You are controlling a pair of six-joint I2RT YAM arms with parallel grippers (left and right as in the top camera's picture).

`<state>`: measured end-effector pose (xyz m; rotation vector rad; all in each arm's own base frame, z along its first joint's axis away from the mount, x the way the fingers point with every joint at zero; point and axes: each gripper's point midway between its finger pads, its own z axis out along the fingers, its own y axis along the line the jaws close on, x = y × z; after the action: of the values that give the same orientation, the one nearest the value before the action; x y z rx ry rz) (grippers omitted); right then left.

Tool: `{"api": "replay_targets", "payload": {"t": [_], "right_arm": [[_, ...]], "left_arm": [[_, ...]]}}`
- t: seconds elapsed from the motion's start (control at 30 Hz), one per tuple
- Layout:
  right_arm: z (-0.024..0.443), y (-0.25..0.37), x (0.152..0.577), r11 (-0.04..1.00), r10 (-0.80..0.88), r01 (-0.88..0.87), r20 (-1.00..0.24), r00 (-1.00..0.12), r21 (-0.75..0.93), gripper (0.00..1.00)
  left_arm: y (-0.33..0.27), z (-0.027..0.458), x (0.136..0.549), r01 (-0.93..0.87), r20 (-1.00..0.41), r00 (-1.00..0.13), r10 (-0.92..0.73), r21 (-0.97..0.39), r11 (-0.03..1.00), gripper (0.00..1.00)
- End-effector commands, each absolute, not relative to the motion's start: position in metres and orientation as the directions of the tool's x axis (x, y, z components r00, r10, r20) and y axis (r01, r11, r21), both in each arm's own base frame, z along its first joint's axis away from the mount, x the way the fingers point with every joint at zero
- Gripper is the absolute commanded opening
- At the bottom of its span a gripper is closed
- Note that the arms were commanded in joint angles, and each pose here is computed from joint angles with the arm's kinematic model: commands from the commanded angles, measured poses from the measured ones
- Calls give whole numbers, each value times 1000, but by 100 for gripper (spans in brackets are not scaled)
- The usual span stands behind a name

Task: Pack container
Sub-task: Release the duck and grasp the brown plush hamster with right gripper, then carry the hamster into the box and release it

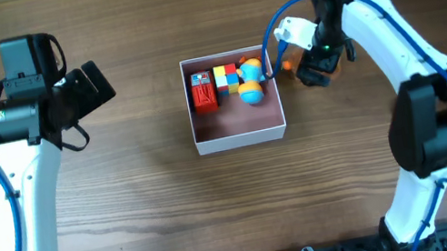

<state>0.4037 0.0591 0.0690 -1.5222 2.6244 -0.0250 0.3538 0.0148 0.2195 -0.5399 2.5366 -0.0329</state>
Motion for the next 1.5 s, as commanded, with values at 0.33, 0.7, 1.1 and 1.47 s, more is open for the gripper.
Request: {"api": "replay_targets", "payload": {"t": [0.33, 0.7, 1.1, 1.47], "right_arm": [[5, 56, 423, 483, -875, -874, -47, -481, -52, 100], [8, 55, 425, 623, -782, -780, -63, -620, -50, 37], [145, 78, 417, 707, -687, -699, -346, -639, -112, 4], [196, 275, 299, 98, -944, -954, -330, 2, -285, 4]], "left_arm": [[19, 225, 357, -374, -528, -758, -382, -127, 919, 100], [19, 225, 357, -374, -528, -758, -382, -127, 919, 100], [52, 216, 340, -474, -466, -746, -476, -130, 871, 100], [48, 213, 335, -470, -437, -761, -479, -136, 872, 100]]}}
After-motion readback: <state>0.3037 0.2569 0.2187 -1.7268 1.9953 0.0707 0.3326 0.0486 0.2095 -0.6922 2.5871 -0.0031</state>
